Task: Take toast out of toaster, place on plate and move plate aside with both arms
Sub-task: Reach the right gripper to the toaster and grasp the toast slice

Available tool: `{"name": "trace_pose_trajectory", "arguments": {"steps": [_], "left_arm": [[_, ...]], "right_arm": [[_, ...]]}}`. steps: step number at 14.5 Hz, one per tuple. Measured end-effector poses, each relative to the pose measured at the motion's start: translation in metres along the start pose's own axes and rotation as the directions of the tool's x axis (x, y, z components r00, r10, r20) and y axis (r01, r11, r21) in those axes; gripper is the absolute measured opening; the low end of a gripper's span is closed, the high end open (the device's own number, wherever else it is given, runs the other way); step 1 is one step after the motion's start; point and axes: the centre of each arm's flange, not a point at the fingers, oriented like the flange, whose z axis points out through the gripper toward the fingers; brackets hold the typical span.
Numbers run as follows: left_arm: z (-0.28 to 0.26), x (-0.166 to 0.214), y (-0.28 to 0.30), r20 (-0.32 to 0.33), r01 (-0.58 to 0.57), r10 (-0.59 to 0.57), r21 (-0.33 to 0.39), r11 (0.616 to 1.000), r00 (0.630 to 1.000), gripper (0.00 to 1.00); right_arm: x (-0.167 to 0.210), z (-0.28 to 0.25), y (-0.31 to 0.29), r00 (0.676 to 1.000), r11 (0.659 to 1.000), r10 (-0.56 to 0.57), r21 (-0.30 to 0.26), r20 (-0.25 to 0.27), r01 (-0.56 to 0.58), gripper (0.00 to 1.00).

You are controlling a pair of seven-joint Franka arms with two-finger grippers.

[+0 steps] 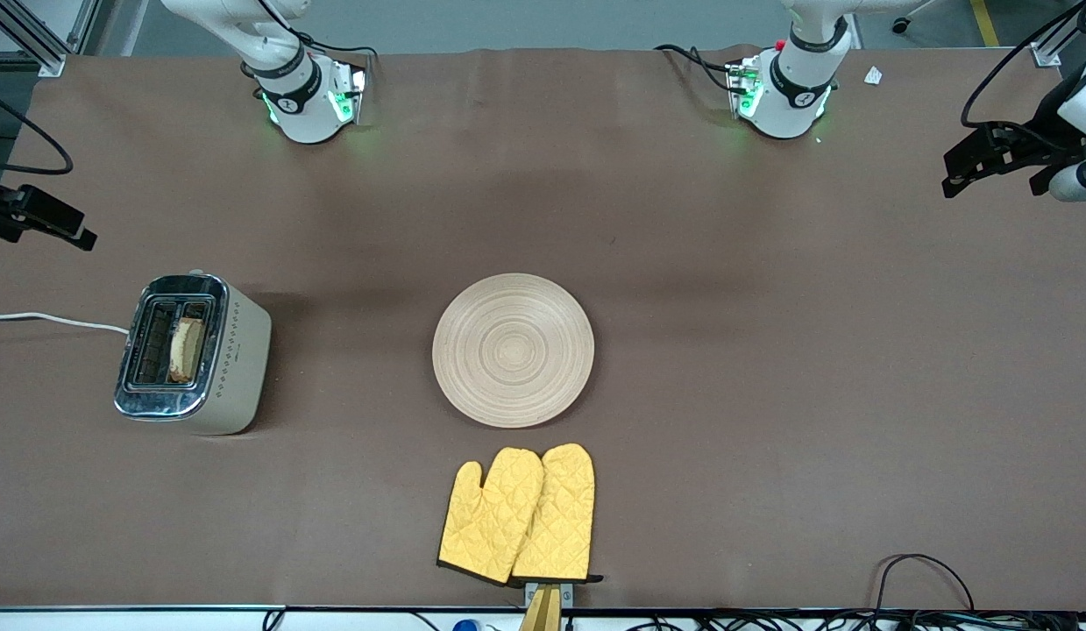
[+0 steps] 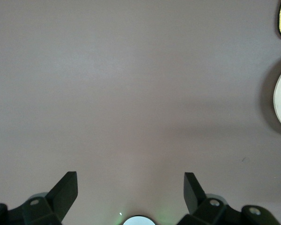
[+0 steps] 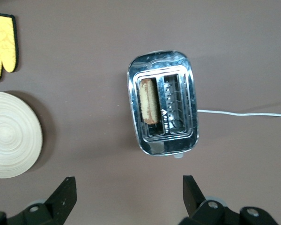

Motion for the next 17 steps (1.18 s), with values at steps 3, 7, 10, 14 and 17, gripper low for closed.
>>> {"name": "trace_pose_trajectory", "arguments": {"steps": [3,7,10,14,17], "left_arm": [[0.0,0.0,0.001,0.0,-0.001,0.001,0.0,1.0,1.0,1.0],[0.004,0.003,0.005,0.007,-0.011,0.011,0.0,1.0,1.0,1.0],[0.01,0.009,0.006,0.018,-0.012,0.012,-0.001,1.0,1.0,1.0],[0.028,0.021,0.006,0.05,-0.012,0.012,-0.003,1.0,0.999,1.0],[0.039,0.029,0.008,0.069,-0.016,0.016,-0.005,1.0,0.997,1.0]], "right_arm": [[0.0,0.002,0.001,1.0,1.0,0.002,0.002,0.004,-0.002,1.0],[0.006,0.017,0.002,0.999,1.0,0.006,-0.001,0.036,-0.006,1.0],[0.028,0.06,0.003,0.996,1.0,0.011,-0.009,0.09,-0.01,1.0],[0.066,0.138,0.004,0.991,1.0,0.019,-0.02,0.13,-0.017,1.0],[0.084,0.188,0.005,0.986,0.999,0.024,-0.028,0.165,-0.019,1.0]]}}
